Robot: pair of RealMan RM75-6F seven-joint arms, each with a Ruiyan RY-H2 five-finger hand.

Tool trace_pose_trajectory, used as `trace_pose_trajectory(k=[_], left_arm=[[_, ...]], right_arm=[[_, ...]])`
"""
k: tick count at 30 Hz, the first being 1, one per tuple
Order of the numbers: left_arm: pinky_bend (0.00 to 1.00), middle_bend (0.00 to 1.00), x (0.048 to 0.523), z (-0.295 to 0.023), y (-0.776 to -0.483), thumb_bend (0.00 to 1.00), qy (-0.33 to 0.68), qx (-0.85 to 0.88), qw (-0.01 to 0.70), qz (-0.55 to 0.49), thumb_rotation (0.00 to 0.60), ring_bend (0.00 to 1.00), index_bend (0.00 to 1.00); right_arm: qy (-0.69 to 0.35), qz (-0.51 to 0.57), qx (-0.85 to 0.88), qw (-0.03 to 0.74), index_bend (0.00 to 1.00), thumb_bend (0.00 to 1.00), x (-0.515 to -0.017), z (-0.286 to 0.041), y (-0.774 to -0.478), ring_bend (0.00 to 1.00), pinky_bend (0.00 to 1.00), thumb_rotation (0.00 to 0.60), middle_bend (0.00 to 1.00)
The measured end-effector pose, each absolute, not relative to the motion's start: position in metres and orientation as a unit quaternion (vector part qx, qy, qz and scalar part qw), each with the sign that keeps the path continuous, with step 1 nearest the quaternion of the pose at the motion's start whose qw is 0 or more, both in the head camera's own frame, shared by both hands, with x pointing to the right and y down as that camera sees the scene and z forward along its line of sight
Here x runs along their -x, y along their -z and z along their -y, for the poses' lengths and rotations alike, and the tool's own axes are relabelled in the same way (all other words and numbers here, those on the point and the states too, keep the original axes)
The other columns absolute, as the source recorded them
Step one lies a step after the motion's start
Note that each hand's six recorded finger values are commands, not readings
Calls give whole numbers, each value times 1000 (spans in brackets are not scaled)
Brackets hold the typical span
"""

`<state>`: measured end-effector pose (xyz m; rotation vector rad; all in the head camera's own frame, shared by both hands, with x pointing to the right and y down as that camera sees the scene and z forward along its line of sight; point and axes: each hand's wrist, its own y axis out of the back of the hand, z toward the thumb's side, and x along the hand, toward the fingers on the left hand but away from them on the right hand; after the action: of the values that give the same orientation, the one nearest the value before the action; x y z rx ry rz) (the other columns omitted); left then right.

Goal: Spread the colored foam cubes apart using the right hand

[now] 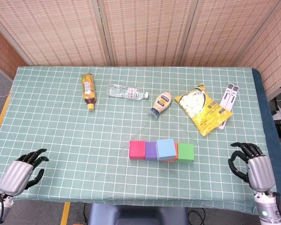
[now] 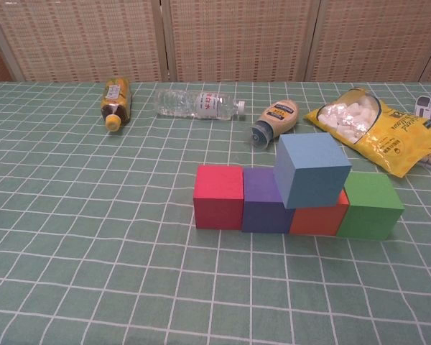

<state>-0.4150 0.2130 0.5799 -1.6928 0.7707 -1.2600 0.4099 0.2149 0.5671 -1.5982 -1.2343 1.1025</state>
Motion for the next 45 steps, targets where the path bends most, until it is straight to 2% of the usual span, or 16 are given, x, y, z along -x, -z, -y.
trace_pose_trajectory(k=[3, 11, 17, 23, 30, 41, 45], left_arm=[[448, 202, 418, -213, -577, 475, 506, 677, 434, -313, 600, 288, 373], [448, 203, 414, -215, -579, 476, 507, 678, 437, -304, 600, 288, 372], [451, 204, 418, -211, -588, 477, 518, 678, 426, -300, 600, 288, 373], [451, 205, 421, -209, -582, 476, 517, 673, 426, -314, 600, 288, 373], [451, 207, 418, -211, -580, 475, 510, 676, 432, -312, 600, 287, 373], [450, 211, 421, -209, -573, 477, 503, 675, 430, -326, 600, 288, 376], [451, 214, 422, -210, -571, 476, 501, 677, 430, -326, 600, 288, 377]], right_arm=[[-439, 485, 635, 411, 167, 255, -408, -216, -567, 179, 319, 600, 207], [-430, 482, 649, 402, 97, 116, -407, -218, -567, 111, 298, 600, 154], [-420, 480, 662, 394, 68, 80, -403, -215, -573, 59, 134, 600, 120], [-397, 462, 710, 352, 54, 60, -389, -219, -585, 34, 62, 600, 111], [-373, 424, 749, 347, 48, 49, -354, -207, -591, 34, 58, 600, 110], [-367, 338, 796, 343, 49, 48, -267, -175, -626, 34, 56, 600, 112], [-364, 324, 796, 357, 65, 48, -237, -166, -634, 34, 24, 600, 112]])
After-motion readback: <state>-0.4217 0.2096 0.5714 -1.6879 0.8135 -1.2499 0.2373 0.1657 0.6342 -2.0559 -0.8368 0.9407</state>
